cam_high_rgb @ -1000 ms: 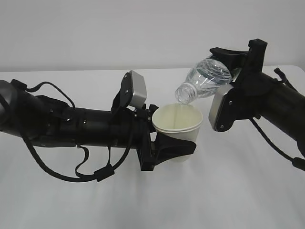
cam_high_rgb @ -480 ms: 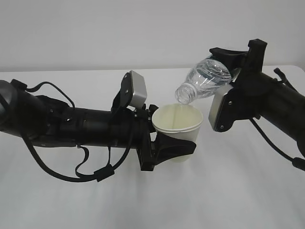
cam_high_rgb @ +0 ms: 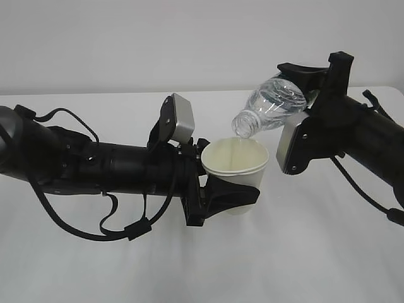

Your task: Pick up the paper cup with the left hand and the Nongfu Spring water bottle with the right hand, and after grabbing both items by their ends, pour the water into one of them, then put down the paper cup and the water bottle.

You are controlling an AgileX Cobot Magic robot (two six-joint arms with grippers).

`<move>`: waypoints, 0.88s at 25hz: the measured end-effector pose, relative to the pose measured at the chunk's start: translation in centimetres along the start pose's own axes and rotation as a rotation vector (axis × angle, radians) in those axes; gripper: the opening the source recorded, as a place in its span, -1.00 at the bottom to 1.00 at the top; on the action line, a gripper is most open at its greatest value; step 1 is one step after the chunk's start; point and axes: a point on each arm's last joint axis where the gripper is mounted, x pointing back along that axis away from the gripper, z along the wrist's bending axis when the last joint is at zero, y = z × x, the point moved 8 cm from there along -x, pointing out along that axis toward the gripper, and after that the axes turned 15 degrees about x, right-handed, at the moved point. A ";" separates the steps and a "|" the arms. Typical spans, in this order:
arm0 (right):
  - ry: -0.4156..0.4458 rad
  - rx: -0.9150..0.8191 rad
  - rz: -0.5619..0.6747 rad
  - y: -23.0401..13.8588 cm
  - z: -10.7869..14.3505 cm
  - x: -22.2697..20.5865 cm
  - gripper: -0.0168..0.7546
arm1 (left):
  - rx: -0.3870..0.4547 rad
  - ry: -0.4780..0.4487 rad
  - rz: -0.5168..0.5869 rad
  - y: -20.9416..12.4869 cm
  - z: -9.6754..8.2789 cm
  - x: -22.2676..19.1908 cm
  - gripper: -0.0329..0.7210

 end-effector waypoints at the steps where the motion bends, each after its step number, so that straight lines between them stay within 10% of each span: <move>1: 0.000 0.000 0.000 0.0 0.0 0.0 0.13 | 0.000 0.000 0.000 0.0 0.0 0.0 0.34; 22: -0.001 0.005 -0.006 0.1 0.0 0.0 0.13 | 0.000 0.004 0.003 -0.1 0.1 0.0 0.34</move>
